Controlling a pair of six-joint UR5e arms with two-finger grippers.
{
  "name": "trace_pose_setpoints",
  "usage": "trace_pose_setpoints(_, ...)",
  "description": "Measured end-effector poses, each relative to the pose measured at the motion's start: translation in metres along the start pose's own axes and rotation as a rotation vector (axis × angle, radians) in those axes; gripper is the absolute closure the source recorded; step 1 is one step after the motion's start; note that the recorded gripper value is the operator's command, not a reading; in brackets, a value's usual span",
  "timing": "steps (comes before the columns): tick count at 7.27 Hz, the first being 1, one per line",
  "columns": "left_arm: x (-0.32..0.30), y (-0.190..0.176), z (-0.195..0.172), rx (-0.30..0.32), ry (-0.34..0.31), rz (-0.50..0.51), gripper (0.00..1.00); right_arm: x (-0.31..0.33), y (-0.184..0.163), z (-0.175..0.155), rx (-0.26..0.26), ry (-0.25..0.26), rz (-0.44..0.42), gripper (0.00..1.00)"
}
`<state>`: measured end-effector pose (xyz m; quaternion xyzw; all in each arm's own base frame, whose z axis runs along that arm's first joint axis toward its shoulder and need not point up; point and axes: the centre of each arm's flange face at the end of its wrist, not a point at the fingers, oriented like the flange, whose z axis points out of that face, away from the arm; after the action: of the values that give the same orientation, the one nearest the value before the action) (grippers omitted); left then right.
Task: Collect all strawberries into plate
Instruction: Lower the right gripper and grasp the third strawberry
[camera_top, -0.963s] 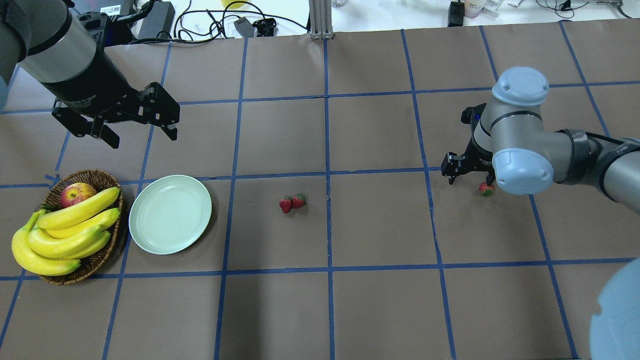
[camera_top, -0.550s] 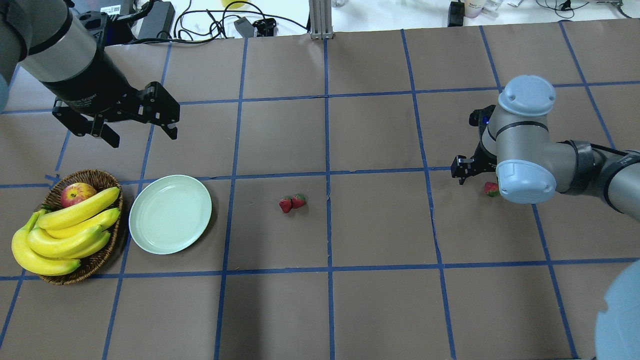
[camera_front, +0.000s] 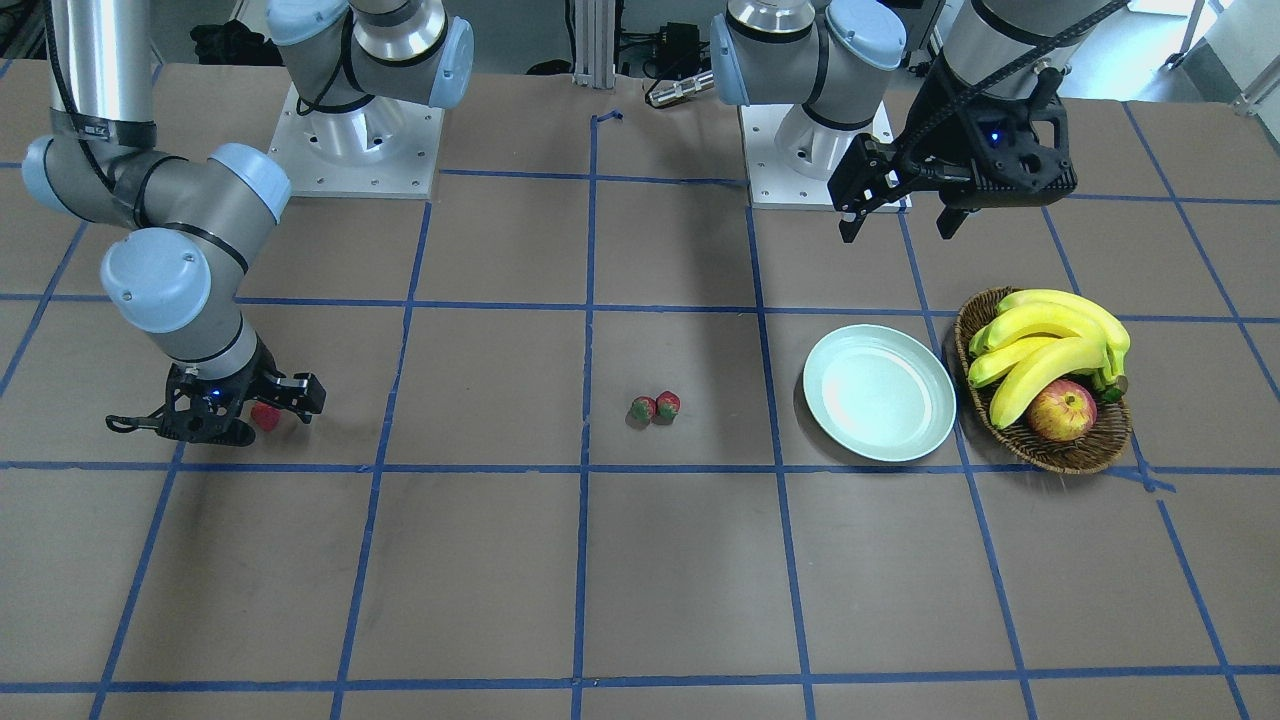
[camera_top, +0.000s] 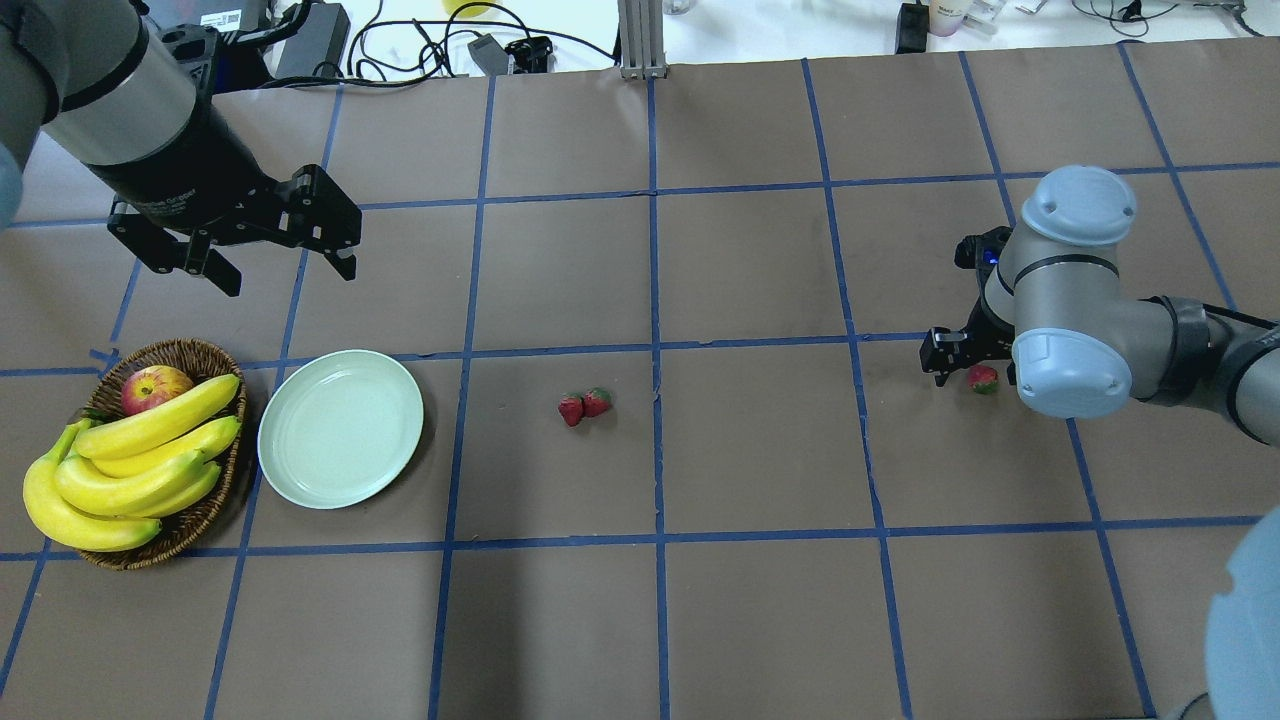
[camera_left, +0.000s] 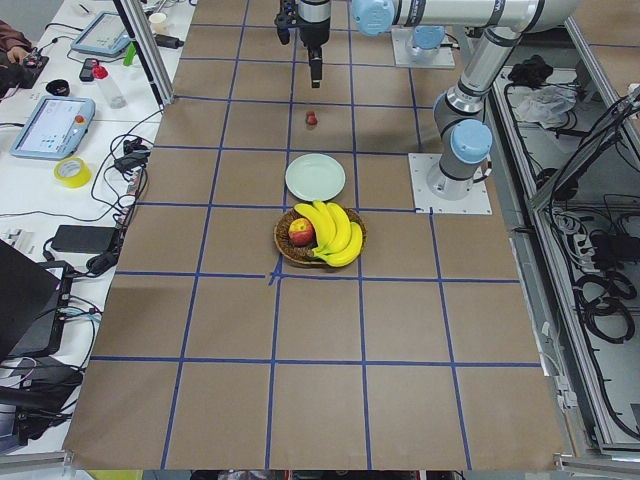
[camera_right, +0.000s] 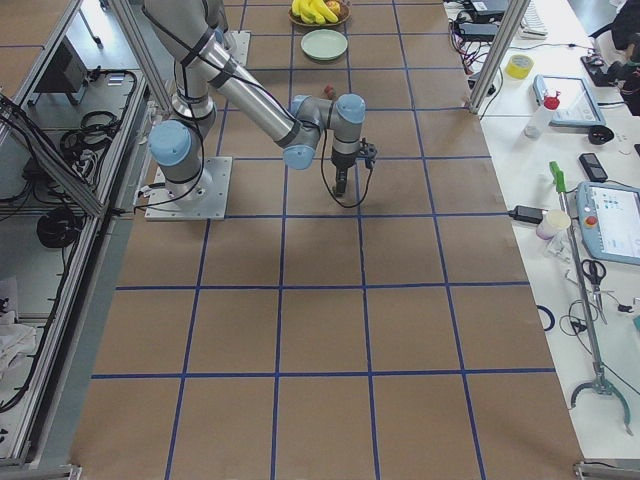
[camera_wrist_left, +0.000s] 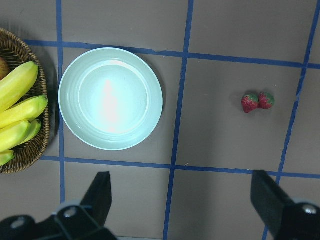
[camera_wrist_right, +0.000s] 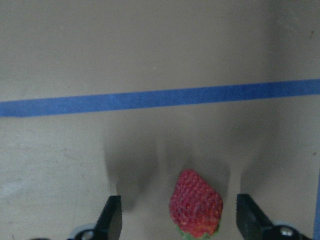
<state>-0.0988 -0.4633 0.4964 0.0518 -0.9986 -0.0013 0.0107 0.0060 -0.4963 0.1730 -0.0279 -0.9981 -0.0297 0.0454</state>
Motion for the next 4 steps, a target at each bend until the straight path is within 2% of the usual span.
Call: trace_pose_setpoints(4,-0.0001,-0.0004,0.0014,-0.003,0.000,0.001,0.00,0.0006,-0.0038,-0.0058,-0.008,-0.003,0.007,1.00)
